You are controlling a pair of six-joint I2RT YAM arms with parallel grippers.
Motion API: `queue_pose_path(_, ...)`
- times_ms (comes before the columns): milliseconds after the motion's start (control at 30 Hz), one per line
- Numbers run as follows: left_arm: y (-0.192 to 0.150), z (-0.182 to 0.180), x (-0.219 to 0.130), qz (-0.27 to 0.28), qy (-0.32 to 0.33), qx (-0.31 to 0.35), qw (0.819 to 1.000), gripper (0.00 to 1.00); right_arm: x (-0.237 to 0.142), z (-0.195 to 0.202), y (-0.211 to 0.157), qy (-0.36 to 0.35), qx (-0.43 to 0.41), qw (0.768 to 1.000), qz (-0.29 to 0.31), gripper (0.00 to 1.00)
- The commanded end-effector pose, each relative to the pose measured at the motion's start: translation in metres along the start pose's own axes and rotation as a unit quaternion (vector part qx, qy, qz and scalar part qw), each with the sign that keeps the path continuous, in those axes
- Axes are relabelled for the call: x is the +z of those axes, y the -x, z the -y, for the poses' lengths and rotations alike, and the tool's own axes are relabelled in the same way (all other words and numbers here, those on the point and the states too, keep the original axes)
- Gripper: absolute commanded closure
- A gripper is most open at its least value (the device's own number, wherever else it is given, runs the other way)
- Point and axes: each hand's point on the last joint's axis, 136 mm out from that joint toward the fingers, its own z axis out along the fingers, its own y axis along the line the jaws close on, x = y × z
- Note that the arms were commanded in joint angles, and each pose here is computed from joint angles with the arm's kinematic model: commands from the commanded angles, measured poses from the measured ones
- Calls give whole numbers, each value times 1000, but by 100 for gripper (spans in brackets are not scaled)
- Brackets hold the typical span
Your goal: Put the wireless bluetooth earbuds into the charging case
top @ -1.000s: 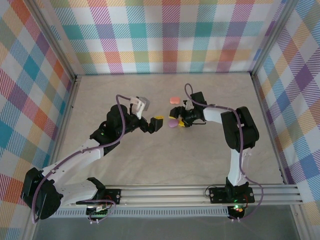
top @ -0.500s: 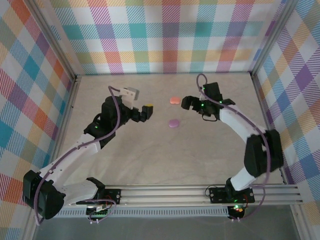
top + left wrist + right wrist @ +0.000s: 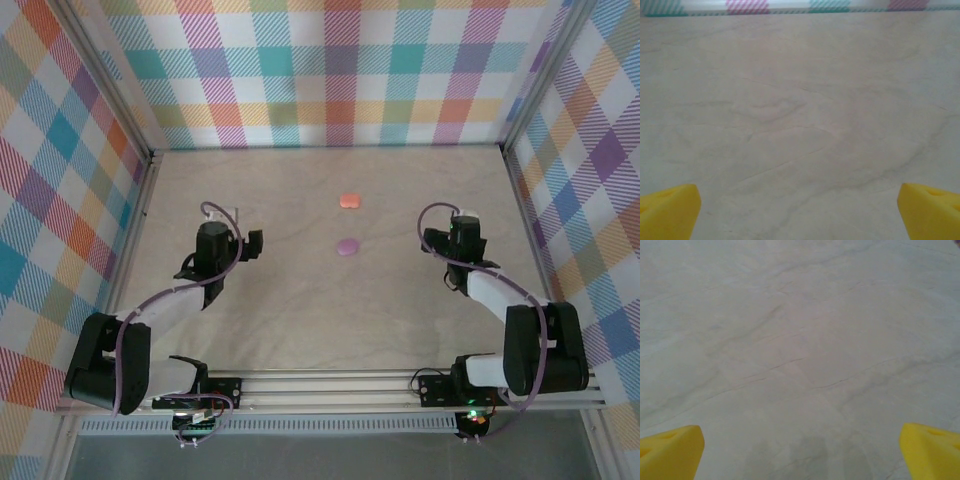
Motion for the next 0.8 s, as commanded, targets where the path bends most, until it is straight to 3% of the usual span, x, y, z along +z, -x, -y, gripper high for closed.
queue_pose_path(0, 23, -27, -3, 73, 55, -22, 996, 0, 5, 7, 42, -7, 9, 994, 108, 0)
queue_pose_path(233, 18, -34, 0, 82, 60, 10, 995, 0, 16, -3, 29, 34, -1, 992, 124, 1)
queue_pose_path(400, -15, -47, 12, 57, 76, -9, 995, 0, 13, -15, 25, 71, -18, 988, 133, 1)
queue_pose_path(600, -26, -35, 36, 33, 32, 9, 999, 0, 19, -19, 19, 85, -24, 986, 144, 0)
queue_pose_path(767, -37, -47, 47, 15, 0, -39, 999, 0, 20, -20, 18, 86, -25, 987, 137, 0)
